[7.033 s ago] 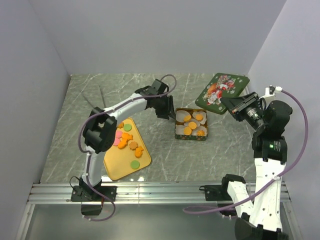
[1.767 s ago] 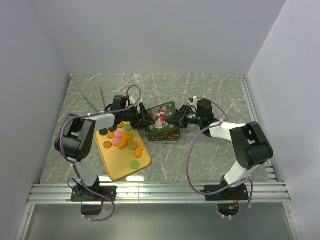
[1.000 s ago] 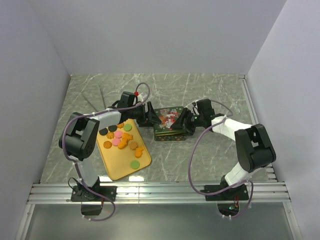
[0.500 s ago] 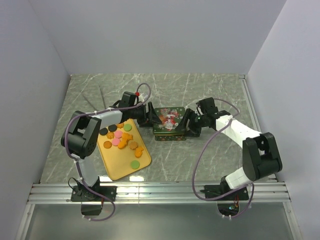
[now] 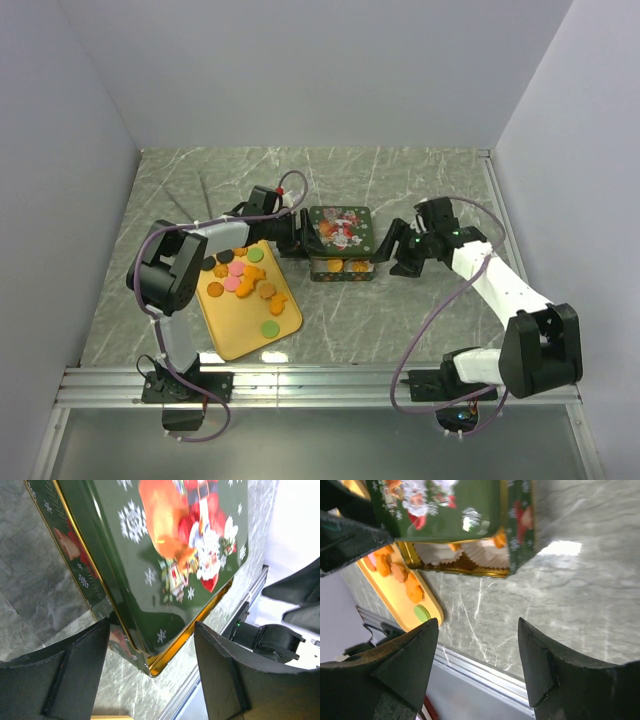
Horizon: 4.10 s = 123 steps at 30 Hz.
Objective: Pack the cookies
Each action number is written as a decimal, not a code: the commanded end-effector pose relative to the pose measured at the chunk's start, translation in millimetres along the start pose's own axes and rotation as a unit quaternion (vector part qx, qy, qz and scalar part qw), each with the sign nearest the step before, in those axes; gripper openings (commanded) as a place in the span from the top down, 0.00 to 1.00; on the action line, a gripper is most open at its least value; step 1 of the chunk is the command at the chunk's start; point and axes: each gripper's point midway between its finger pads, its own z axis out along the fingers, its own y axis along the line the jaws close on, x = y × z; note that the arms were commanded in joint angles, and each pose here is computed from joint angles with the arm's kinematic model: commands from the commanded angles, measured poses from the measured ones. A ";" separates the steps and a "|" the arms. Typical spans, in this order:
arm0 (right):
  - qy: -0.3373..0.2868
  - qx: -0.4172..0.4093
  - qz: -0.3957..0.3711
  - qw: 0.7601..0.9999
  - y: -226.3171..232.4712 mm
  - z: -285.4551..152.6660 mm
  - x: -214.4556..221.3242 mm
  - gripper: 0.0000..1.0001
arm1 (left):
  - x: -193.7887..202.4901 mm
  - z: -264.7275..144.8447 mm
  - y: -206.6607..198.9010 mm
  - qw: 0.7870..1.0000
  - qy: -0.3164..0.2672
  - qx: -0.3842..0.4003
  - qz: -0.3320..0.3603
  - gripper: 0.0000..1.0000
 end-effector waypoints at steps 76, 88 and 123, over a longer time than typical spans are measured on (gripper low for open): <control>0.038 -0.121 -0.057 0.990 21.4 37.2 74.4 0.55 | -206.7 76.6 -13.5 0.987 -0.107 -0.064 0.100 0.26; 0.046 -0.157 -0.058 0.985 59.4 58.3 54.2 0.51 | -160.6 93.5 -9.3 0.989 -0.046 -0.076 0.114 0.27; 0.042 -0.166 -0.048 0.984 62.2 49.6 61.7 0.53 | -130.3 63.9 -32.0 0.983 -0.055 -0.139 0.111 0.35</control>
